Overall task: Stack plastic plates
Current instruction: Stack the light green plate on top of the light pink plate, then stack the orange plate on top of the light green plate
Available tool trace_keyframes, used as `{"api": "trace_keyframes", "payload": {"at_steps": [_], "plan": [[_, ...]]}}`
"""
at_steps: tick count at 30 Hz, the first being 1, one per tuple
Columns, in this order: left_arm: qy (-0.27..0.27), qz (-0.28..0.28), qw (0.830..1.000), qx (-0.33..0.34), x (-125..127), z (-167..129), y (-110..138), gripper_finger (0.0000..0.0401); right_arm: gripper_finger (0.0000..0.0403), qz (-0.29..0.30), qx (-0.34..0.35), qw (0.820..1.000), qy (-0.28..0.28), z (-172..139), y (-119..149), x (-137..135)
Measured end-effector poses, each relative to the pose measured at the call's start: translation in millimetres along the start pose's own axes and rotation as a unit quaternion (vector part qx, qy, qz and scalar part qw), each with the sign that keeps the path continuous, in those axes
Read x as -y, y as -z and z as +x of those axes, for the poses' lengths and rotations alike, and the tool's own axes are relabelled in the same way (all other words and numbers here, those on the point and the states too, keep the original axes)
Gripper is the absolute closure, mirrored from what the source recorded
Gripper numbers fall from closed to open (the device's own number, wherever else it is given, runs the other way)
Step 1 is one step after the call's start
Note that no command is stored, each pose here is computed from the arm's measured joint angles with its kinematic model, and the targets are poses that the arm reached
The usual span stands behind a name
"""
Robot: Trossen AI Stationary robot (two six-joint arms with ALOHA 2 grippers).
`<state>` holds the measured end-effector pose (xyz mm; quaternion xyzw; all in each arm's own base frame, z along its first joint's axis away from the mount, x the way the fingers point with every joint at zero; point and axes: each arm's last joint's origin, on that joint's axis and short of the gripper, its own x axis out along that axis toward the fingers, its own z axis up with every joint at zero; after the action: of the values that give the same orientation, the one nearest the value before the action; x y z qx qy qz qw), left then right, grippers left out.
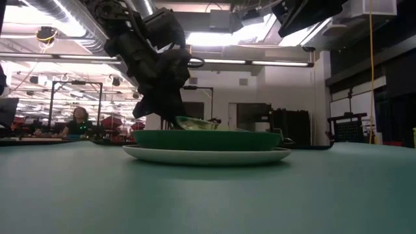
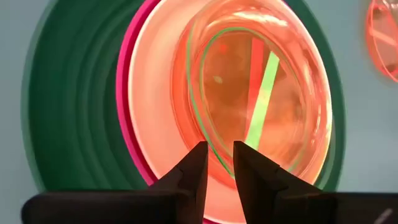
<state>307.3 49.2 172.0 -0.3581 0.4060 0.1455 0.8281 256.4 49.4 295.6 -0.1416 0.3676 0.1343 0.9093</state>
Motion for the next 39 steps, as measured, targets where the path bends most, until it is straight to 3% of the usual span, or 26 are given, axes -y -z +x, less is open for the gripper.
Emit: {"api": "trace_keyframes", "payload": {"at_steps": [14,24,30,39], "plan": [[-0.031,0.081,0.995,-0.049,-9,-1,8,0.0331,0.0352,0.000,0.000,1.000,0.000,0,0,0],[-0.037,0.118,0.992,-0.030,-1,-5,10,0.0331,0.0352,0.000,0.000,1.000,0.000,0,0,0],[-0.013,0.128,0.992,0.011,8,-27,3,0.0331,0.0352,0.000,0.000,1.000,0.000,0,0,0],[0.045,0.168,0.980,0.097,29,-87,2,0.0331,0.0352,0.000,0.000,1.000,-0.002,0,0,0]]}}
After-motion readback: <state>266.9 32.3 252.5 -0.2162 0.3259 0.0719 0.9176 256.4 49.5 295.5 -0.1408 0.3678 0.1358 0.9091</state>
